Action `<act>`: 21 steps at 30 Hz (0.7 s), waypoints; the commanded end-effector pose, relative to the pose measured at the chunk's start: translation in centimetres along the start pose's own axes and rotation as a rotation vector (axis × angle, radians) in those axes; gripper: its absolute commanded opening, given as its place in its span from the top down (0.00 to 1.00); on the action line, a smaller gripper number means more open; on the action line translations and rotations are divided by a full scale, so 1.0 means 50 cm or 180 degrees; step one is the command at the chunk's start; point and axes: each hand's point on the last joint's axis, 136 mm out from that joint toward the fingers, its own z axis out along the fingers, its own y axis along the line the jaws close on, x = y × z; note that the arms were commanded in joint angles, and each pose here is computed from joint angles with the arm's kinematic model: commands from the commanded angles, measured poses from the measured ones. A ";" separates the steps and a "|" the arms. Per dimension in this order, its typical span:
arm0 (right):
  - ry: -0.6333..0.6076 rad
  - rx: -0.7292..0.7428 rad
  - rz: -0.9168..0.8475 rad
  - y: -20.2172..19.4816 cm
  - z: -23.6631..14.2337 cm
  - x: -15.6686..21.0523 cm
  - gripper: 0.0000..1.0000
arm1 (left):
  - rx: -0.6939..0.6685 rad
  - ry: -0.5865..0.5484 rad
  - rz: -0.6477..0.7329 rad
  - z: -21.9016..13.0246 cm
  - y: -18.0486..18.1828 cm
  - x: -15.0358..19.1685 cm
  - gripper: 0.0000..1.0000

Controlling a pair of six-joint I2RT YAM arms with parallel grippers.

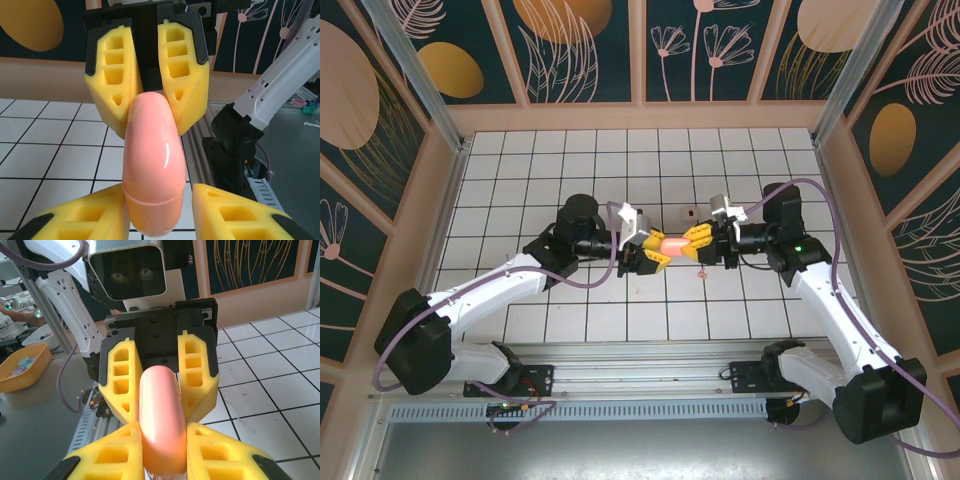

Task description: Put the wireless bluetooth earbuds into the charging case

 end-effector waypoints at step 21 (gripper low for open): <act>-0.0015 -0.0093 0.0019 0.005 0.009 0.004 0.80 | 0.0083 -0.0106 0.0056 0.002 -0.002 -0.033 0.65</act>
